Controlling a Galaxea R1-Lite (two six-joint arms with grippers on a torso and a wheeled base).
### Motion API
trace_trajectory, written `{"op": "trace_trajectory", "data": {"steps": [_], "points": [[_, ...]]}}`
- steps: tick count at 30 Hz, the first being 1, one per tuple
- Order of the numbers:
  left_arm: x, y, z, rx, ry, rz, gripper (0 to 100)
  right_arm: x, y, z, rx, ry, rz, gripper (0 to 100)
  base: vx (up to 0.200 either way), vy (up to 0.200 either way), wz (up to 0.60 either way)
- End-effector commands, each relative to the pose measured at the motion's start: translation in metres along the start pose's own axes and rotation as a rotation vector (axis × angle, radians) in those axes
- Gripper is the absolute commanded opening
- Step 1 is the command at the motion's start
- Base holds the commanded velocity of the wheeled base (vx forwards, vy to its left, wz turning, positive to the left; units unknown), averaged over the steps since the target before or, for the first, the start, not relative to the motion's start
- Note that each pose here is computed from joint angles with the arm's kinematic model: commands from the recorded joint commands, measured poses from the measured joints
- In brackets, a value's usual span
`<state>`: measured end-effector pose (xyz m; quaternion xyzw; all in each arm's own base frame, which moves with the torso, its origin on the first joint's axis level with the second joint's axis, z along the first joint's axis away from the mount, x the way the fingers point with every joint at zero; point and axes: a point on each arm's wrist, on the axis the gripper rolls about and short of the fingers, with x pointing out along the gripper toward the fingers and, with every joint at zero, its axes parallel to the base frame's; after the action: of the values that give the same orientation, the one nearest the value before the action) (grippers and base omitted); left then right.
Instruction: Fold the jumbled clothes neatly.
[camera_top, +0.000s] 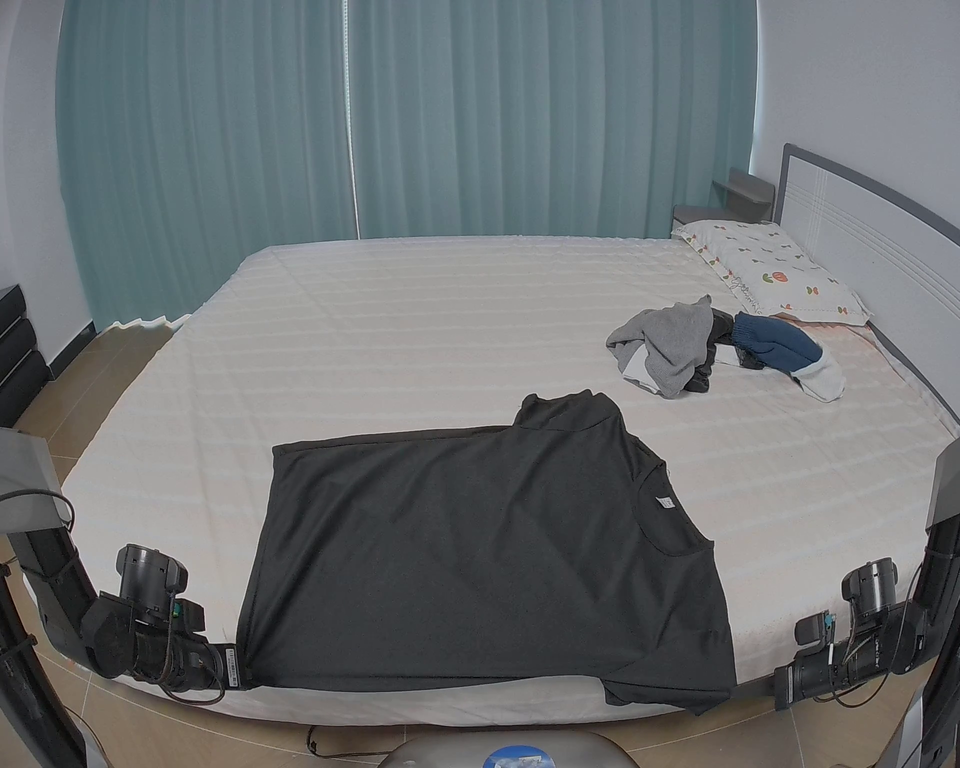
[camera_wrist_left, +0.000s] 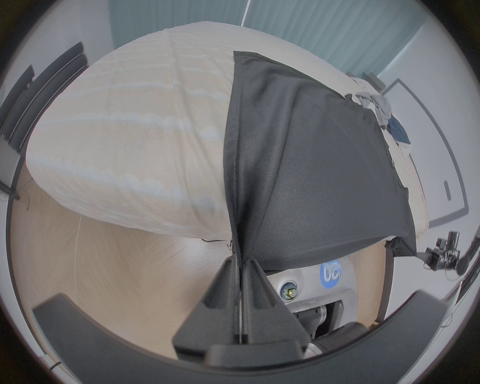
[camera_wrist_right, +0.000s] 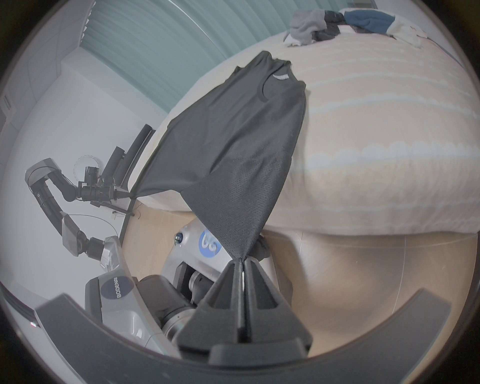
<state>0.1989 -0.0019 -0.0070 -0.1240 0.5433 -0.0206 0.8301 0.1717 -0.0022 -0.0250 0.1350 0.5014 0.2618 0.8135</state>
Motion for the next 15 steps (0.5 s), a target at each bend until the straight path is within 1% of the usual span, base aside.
{"op": "trace_trajectory", "data": {"steps": [1,4,6,7,9,13,15], "points": [[-0.002,0.002,-0.006,0.020,0.017,0.006,0,-0.002,0.003,-0.007,0.010,0.038,0.004,0,0.000,0.000,0.00],[-0.003,0.005,-0.007,0.022,0.018,0.019,0,-0.004,0.005,-0.012,0.033,0.072,0.020,0,0.000,0.000,0.00],[-0.004,0.006,-0.010,0.040,0.028,0.033,0,-0.006,0.006,-0.014,0.048,0.089,0.022,0,0.000,0.000,0.00],[-0.004,0.006,-0.010,0.040,0.028,0.033,0,-0.006,0.006,-0.014,0.048,0.089,0.022,0,0.000,0.000,0.00],[-0.006,0.007,-0.016,0.079,0.045,0.036,0,-0.009,0.009,-0.015,0.057,0.101,0.024,0,0.000,0.000,0.00],[-0.011,0.006,-0.019,0.092,0.041,0.043,0,-0.013,0.013,-0.018,0.062,0.124,0.031,0,0.000,0.000,0.00],[-0.013,0.007,-0.021,0.096,0.041,0.061,0,-0.014,0.015,-0.020,0.060,0.139,0.033,0,0.000,0.000,0.00]]}}
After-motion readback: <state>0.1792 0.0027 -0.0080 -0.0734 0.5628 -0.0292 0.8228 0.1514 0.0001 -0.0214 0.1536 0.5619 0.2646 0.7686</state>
